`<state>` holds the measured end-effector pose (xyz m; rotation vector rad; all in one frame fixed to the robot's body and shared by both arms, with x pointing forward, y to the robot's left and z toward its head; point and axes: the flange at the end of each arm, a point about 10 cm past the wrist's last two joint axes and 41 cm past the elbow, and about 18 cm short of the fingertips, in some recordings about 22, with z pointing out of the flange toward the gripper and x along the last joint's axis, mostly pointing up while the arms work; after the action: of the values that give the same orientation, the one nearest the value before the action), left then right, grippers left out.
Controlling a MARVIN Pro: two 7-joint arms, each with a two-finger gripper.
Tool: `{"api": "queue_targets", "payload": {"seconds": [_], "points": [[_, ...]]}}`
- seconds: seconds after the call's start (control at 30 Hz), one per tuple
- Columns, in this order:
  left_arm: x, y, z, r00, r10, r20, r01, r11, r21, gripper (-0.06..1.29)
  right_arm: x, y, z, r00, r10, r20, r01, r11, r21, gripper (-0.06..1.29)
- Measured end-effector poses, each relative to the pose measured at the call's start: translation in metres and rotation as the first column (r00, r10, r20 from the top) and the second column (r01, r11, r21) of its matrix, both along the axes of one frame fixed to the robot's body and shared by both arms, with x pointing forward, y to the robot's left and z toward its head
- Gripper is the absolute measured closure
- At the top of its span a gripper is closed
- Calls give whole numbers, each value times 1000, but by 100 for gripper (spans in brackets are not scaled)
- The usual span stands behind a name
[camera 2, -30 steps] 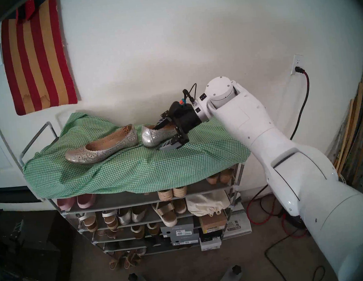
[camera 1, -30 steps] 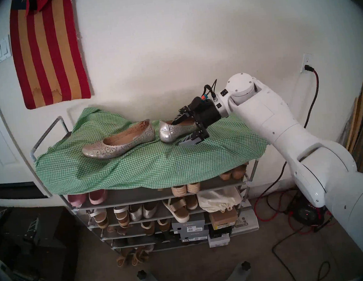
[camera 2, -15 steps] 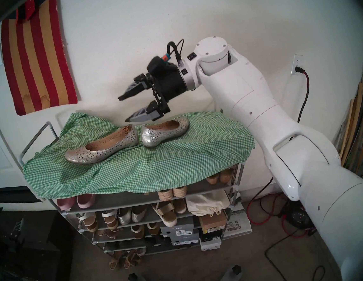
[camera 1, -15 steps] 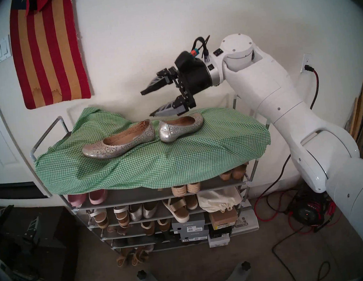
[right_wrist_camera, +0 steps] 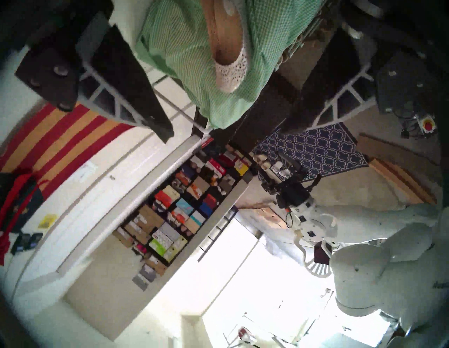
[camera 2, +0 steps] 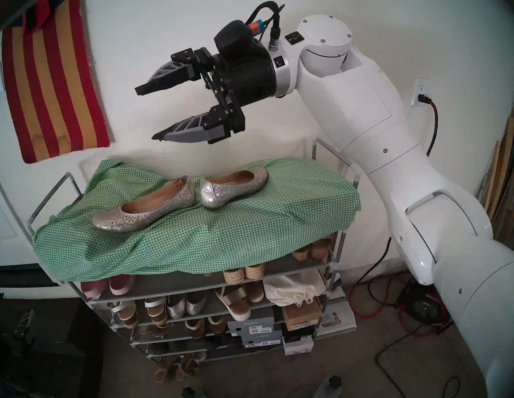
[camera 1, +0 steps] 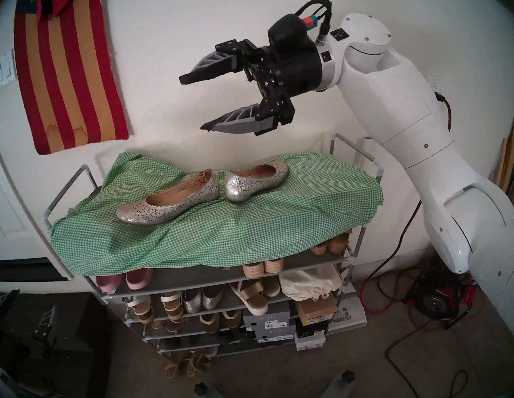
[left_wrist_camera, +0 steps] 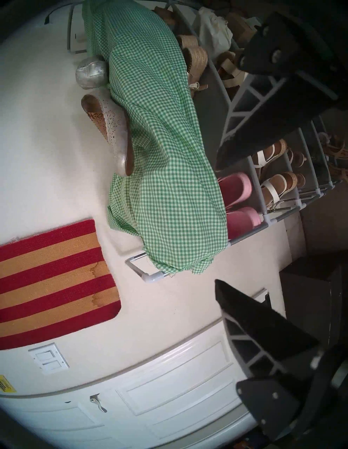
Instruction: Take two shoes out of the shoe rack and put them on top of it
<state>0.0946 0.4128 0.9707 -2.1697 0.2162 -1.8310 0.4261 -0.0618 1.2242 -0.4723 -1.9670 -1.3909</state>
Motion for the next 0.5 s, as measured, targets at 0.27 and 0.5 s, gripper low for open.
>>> {"api": "queue_targets", "payload": {"seconds": [0.27,0.5], "points": [[0,0,1,1000,-4,2,4,1000,4,-4,-25,1,-19,995,35,97,-40,998,57,-1],[1,0,1,1000,-6,3,6,1000,6,-4,-33,-3,-46,990,-30,139,24,999,43,-1]]}}
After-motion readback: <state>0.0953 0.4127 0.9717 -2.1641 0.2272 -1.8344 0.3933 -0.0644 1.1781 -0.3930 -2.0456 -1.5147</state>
